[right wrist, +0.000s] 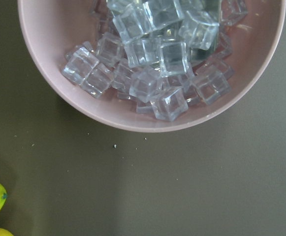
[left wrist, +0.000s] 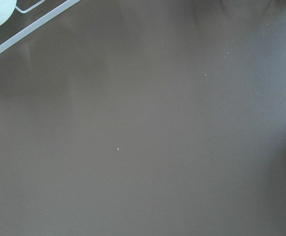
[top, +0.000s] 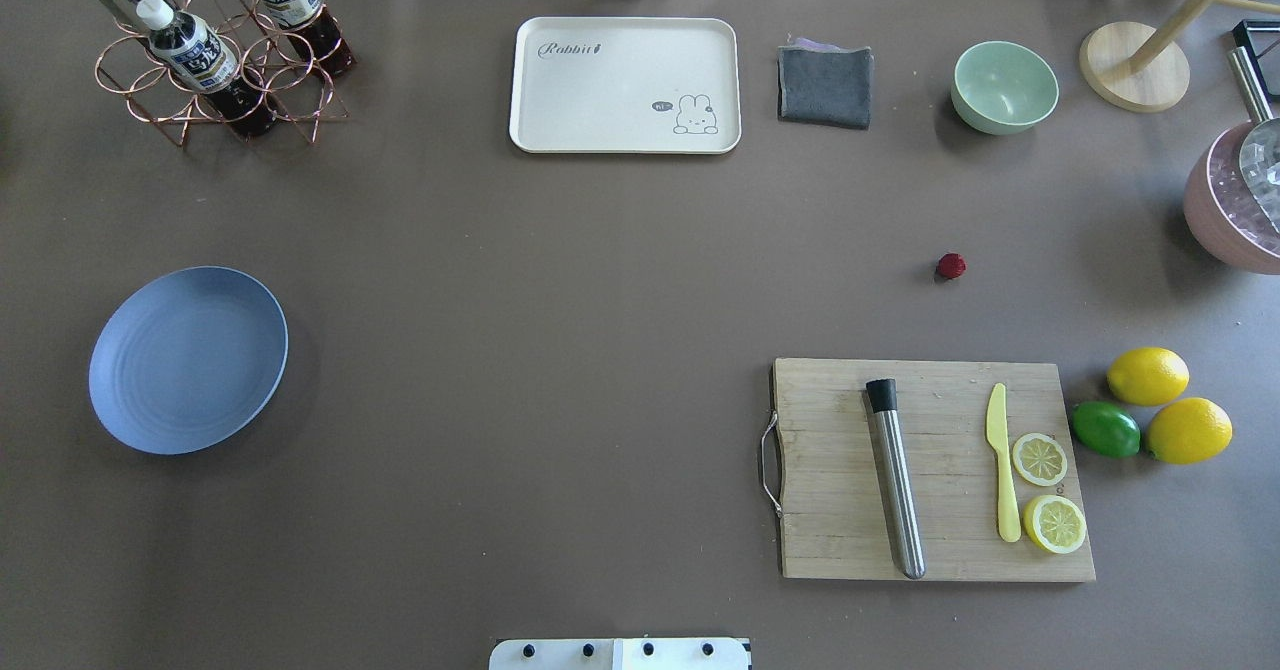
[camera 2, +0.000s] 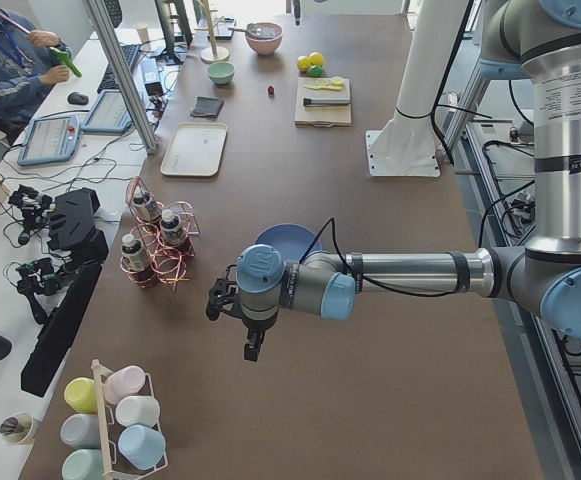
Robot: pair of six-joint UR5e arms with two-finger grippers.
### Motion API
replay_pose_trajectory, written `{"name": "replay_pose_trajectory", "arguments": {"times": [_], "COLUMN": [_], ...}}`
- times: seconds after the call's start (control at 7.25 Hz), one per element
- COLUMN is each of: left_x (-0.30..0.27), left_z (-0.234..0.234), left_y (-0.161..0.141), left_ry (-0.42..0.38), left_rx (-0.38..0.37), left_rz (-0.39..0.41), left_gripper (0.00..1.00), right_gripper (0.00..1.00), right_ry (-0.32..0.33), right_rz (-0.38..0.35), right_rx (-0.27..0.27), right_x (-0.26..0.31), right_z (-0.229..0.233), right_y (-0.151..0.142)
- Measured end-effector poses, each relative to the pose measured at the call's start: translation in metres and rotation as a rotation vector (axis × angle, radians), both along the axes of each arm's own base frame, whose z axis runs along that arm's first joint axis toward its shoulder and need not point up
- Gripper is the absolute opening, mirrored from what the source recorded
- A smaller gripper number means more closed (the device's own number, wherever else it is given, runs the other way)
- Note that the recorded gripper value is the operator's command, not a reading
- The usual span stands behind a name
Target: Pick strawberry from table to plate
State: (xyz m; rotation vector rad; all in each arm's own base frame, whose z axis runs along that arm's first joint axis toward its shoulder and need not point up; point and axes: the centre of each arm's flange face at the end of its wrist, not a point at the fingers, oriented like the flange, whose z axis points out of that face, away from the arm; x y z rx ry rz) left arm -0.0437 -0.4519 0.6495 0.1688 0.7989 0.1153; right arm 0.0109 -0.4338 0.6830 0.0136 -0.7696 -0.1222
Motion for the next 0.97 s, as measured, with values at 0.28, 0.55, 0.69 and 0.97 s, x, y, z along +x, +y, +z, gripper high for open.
{"name": "replay_pose_trajectory", "arguments": {"times": [0.28, 0.55, 0.69, 0.97], "left_x": [0.0, -0.0001, -0.0002, -0.0002], "left_z": [-0.0036, -0.0053, -0.0057, -0.006], "left_y": [-0.0002, -0.0005, -0.0006, -0.0006], "left_ry": [-0.001, -0.002, -0.002, -0.003], "left_rx": [0.007, 0.01, 0.011, 0.011], "left_rz": [0.0, 0.0, -0.001, -0.001], "left_gripper": [0.98, 0.98, 0.98, 0.98], "right_gripper": [1.0, 1.0, 1.0, 1.0], "right_ry": [-0.001, -0.001, -0.001, 0.001], "right_rz": [0.0, 0.0, 0.0, 0.0], "right_rx": [0.001, 0.001, 0.001, 0.001], "right_x": [-0.0001, -0.0001, 0.0, 0.0], "right_z": [-0.0001, -0.0002, -0.0001, -0.0002], "right_y": [0.0, 0.0, -0.0001, -0.0002]}}
